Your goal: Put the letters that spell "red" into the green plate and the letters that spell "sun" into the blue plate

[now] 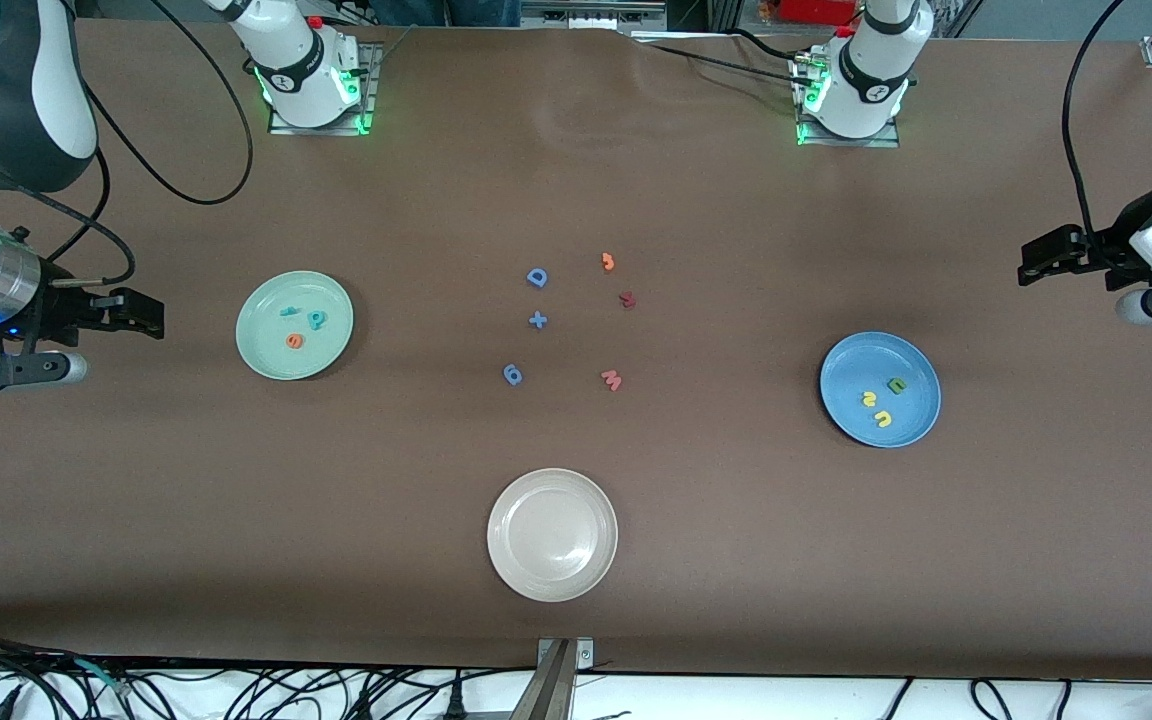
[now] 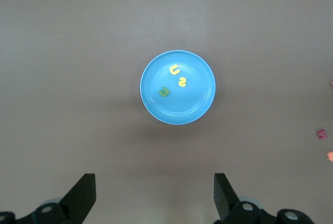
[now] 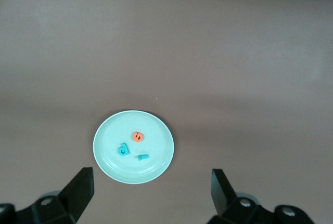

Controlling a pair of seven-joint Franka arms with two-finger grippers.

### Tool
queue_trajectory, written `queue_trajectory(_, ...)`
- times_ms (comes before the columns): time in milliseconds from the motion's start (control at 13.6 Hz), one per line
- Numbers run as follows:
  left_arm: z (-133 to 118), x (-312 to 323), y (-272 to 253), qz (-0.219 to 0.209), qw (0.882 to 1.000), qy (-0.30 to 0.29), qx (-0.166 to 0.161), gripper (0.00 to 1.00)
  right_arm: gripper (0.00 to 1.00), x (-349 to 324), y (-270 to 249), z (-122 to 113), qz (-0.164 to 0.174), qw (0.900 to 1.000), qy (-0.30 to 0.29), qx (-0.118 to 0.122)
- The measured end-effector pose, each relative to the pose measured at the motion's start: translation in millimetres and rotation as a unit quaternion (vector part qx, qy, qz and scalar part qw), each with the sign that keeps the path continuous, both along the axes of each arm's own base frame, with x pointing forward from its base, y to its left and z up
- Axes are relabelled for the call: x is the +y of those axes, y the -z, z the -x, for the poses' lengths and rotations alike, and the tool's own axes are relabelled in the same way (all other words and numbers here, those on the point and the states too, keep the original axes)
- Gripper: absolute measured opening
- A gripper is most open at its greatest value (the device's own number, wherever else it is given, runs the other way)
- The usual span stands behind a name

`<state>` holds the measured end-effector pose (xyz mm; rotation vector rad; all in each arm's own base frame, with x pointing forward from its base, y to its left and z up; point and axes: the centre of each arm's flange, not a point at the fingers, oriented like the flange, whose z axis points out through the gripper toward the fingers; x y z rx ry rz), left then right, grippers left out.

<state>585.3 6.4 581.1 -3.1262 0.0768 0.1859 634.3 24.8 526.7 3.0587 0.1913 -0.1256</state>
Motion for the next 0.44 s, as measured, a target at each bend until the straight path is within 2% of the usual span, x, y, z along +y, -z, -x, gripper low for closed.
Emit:
queue_trajectory(148, -0.1, -0.1, 0.0, 0.0, 1.0, 0.0, 0.0, 1.0, 1.0, -0.2, -1.8, 3.7, 0.002, 1.0, 0.016, 0.008)
queue_trajectory(443, -0.8, -1.1, 0.9, 0.0, 1.0, 0.001, 0.0, 1.0, 1.0, 1.1, -5.1, 4.3, 0.003, 0.999, 0.033, 0.004)
